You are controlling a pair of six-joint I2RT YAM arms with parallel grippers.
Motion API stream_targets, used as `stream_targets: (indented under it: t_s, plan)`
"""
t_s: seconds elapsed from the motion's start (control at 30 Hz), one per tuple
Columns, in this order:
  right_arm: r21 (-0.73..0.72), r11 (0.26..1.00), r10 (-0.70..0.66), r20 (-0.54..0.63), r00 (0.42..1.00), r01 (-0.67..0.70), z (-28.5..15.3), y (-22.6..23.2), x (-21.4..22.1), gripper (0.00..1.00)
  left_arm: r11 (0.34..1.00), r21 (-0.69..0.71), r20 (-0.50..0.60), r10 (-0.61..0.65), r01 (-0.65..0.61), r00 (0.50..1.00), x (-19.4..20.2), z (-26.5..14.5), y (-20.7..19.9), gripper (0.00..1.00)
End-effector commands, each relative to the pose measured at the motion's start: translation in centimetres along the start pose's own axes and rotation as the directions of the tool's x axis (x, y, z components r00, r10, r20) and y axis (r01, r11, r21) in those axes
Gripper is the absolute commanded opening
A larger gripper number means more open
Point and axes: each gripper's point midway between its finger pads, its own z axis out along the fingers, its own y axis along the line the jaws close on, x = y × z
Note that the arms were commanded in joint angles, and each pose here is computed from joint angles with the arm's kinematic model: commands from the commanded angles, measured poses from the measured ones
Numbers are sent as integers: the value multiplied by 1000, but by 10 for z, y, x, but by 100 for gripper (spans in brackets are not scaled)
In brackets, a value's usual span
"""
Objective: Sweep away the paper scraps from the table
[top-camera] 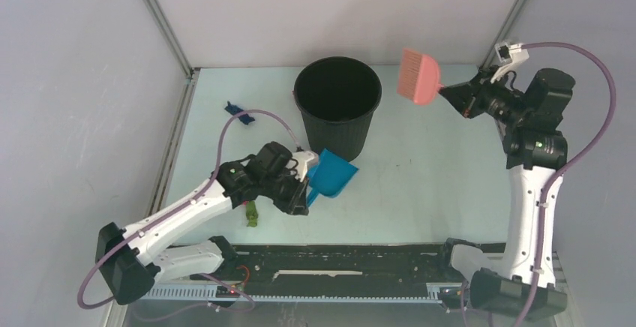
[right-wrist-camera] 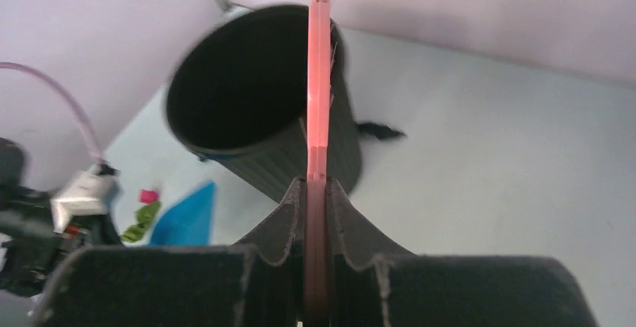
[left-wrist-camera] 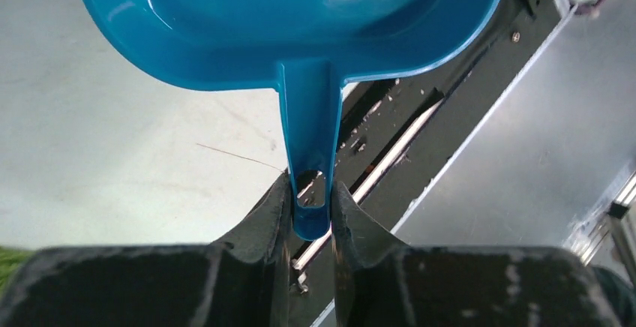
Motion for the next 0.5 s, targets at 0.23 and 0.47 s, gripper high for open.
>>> stream_targets:
  t_s: [0.23,0.47]
  plan:
    - [-325,944,-18,128,992,59,42,103,-61,0,989,-26,-196,138,-146,971,24,43,1,0]
    - [-302,950,-81,-2,997,77,114,107,-30,0,985,-55,-290,140,-162,947,40,71,17,0]
